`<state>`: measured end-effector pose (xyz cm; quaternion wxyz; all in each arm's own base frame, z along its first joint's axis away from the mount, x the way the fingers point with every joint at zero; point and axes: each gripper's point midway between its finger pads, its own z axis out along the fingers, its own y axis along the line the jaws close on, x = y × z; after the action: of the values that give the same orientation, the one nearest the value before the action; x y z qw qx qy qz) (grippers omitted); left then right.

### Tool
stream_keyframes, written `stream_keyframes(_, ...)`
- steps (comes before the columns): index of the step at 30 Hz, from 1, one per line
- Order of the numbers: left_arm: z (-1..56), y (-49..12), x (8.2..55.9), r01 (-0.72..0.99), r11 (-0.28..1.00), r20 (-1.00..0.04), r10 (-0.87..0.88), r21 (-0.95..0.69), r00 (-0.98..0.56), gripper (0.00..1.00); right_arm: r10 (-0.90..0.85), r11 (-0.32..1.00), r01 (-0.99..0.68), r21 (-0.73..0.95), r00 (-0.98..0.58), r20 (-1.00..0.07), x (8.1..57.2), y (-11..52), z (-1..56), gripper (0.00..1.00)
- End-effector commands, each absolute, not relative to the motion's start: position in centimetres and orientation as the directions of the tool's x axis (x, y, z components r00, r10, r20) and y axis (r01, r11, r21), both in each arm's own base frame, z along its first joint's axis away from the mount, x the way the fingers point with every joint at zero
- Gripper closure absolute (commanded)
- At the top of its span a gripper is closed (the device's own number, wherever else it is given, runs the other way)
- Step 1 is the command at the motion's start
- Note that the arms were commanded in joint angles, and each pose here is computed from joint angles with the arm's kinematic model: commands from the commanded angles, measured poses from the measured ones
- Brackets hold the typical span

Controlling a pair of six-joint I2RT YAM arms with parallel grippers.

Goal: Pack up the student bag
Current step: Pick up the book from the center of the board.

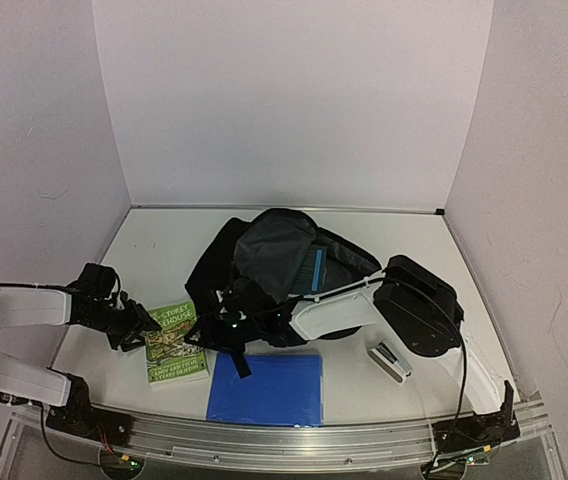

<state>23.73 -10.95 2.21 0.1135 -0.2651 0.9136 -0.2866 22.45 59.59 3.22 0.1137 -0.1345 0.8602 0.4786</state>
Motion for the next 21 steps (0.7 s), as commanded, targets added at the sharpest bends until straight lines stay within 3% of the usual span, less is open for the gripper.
stream_keyframes(1,2.1,-11.7,23.7,-0.416,0.677,-0.03,-0.543,-0.607,-0.839,0.48,-0.151,0.473,-0.312,0.824,-0.95,-0.272,21.3,61.3,2.0,0.42)
stream_keyframes(14,2.5,-11.4,23.4,-0.433,0.66,-0.036,-0.571,-0.613,-0.82,0.51,-0.071,0.412,-0.275,0.869,-0.96,-0.271,22.7,63.4,4.1,0.65)
stream_keyframes(21,3.1,-10.9,23.2,-0.441,0.652,-0.057,-0.596,-0.617,-0.801,0.51,-0.048,0.309,-0.277,0.91,-0.96,-0.276,22.6,64.4,7.2,0.83)
